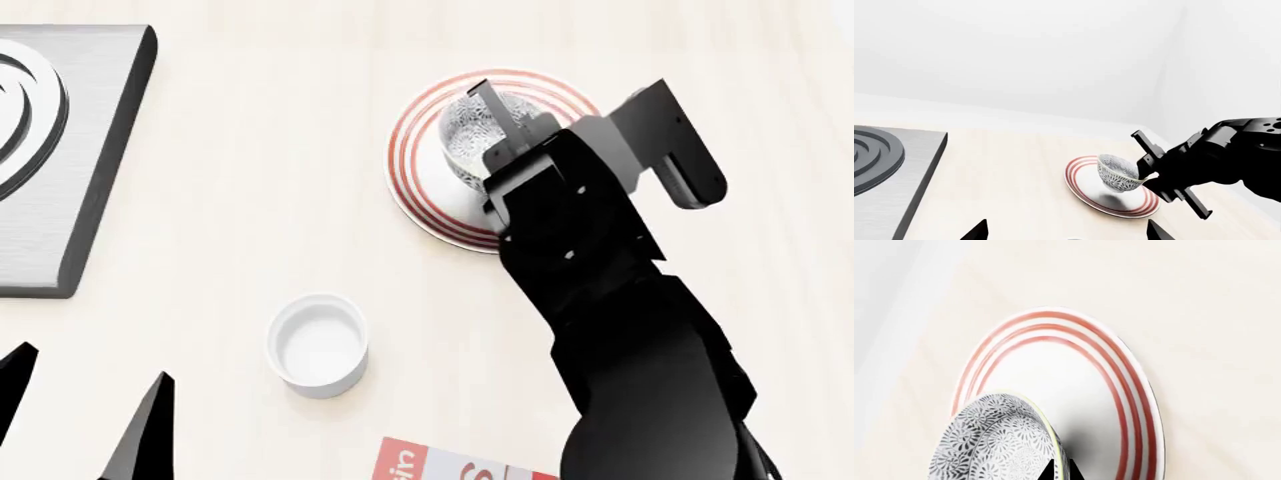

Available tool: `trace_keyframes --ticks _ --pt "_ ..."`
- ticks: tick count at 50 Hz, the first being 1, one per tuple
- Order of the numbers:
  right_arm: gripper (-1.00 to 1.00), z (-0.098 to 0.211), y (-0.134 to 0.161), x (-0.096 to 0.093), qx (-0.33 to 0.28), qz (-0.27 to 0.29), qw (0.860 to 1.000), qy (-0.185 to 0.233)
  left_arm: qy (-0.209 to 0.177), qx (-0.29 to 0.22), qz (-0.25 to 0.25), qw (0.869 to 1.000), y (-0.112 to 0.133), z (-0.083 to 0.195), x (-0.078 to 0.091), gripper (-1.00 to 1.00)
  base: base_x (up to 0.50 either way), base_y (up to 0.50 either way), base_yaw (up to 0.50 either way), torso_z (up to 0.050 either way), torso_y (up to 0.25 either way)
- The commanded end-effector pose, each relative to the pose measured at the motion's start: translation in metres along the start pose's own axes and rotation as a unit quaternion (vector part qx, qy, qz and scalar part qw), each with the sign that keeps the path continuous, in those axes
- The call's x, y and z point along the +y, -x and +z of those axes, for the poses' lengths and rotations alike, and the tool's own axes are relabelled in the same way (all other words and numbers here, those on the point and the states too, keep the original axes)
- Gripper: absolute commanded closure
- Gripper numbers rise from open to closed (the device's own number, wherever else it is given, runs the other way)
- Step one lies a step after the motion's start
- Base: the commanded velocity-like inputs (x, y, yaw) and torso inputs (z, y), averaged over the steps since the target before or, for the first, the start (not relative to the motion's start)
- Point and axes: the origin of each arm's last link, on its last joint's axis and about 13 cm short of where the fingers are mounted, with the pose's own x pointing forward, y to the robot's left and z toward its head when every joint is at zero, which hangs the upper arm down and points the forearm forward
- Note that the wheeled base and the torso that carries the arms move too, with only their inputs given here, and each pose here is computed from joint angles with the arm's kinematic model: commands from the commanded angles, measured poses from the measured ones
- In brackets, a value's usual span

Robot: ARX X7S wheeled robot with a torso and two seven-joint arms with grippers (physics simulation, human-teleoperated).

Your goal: Pick the akita bowl on the cookies box and place it on the plate.

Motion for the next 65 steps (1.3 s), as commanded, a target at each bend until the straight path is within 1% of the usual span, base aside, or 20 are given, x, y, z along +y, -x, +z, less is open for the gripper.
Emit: trace_keyframes --ticks 1,21,29,38,42,43,45,46,49,50,51,52,53,54,58,59,60,62,63,65 --pt "-1.00 0.002 0.002 0.003 -0.008 0.029 0.999 0.014 0.001 0.000 0.000 1.000 0.000 0.001 0.000 -1.00 0.00 0.00 0.00 0.000 0.000" --pt "-1.00 0.005 0.002 0.003 -0.016 0.032 0.999 0.024 0.002 0.001 -0.003 1.000 0.000 -0.002 0.000 -1.00 0.00 0.00 0.00 0.000 0.000" --pt "-1.00 0.010 0.003 0.004 -0.034 0.035 0.997 0.051 0.001 0.000 -0.005 1.000 0.000 -0.002 -0.001 -1.00 0.00 0.00 0.00 0.000 0.000" --pt "-1.00 0.021 0.005 0.004 -0.049 0.040 0.996 0.071 -0.001 0.001 -0.010 1.000 0.002 -0.002 -0.005 -1.00 0.00 0.00 0.00 0.000 0.000" --pt "-1.00 0.027 0.010 0.010 -0.059 0.053 0.993 0.087 -0.002 0.002 -0.014 1.000 0.003 -0.002 -0.007 -1.00 0.00 0.00 0.00 0.000 0.000" --pt "-1.00 0.029 0.010 0.010 -0.074 0.043 0.991 0.098 -0.003 0.002 -0.015 1.000 0.003 -0.002 -0.008 -1.00 0.00 0.00 0.00 0.000 0.000" --pt "-1.00 0.029 0.011 0.011 -0.068 0.055 0.991 0.102 -0.002 0.001 -0.016 1.000 0.004 -0.002 -0.008 -1.00 0.00 0.00 0.00 0.000 0.000" --pt "-1.00 0.031 0.011 0.012 -0.075 0.056 0.989 0.112 -0.002 0.002 -0.017 1.000 0.004 -0.002 -0.008 -1.00 0.00 0.00 0.00 0.000 0.000" --pt "-1.00 0.035 0.013 0.012 -0.078 0.062 0.988 0.119 -0.002 0.002 -0.019 1.000 0.004 -0.001 -0.009 -1.00 0.00 0.00 0.00 0.000 0.000" --pt "-1.00 0.037 0.013 0.012 -0.084 0.062 0.986 0.128 -0.002 0.002 -0.019 1.000 0.005 -0.001 -0.009 -1.00 0.00 0.00 0.00 0.000 0.000" --pt "-1.00 0.038 0.013 0.011 -0.098 0.055 0.981 0.160 -0.001 0.002 -0.020 1.000 0.005 0.000 -0.009 -1.00 0.00 0.00 0.00 0.000 0.000" --pt "-1.00 0.039 0.015 0.010 -0.094 0.056 0.982 0.156 -0.002 0.002 -0.020 1.000 0.005 -0.001 -0.009 -1.00 0.00 0.00 0.00 0.000 0.000" --pt "-1.00 0.051 0.023 0.012 -0.125 0.059 0.976 0.167 -0.002 0.002 -0.019 1.000 0.005 -0.001 -0.008 -1.00 0.00 0.00 0.00 0.000 0.000" --pt "-1.00 0.044 0.027 0.009 -0.114 0.063 0.975 0.181 -0.002 0.002 -0.018 1.000 0.005 -0.001 -0.008 -1.00 0.00 0.00 0.00 0.000 0.000" --pt "-1.00 0.042 0.054 0.000 -0.109 0.078 0.972 0.192 -0.003 0.000 -0.016 1.000 0.005 0.001 -0.007 -1.00 0.00 0.00 0.00 0.000 0.000" --pt "-1.00 0.040 0.058 -0.002 -0.107 0.088 0.970 0.199 -0.003 0.000 -0.016 1.000 0.005 0.001 -0.007 -1.00 0.00 0.00 0.00 0.000 0.000" --pt "-1.00 0.038 0.066 -0.007 -0.113 0.089 0.964 0.222 -0.004 0.000 -0.016 1.000 0.005 0.001 -0.007 -1.00 0.00 0.00 0.00 0.000 0.000" --pt "-1.00 0.036 0.073 -0.011 -0.116 0.093 0.961 0.234 -0.002 0.001 -0.016 1.000 0.005 0.002 -0.008 -1.00 0.00 0.00 0.00 0.000 0.000" --pt "-1.00 0.034 0.081 -0.016 -0.118 0.096 0.961 0.230 -0.003 0.000 -0.017 1.000 0.006 0.003 -0.008 -1.00 0.00 0.00 0.00 0.000 0.000" --pt "-1.00 0.032 0.095 -0.025 -0.133 0.103 0.954 0.248 -0.004 0.000 -0.015 1.000 0.006 0.003 -0.007 -1.00 0.00 0.00 0.00 0.000 0.000"
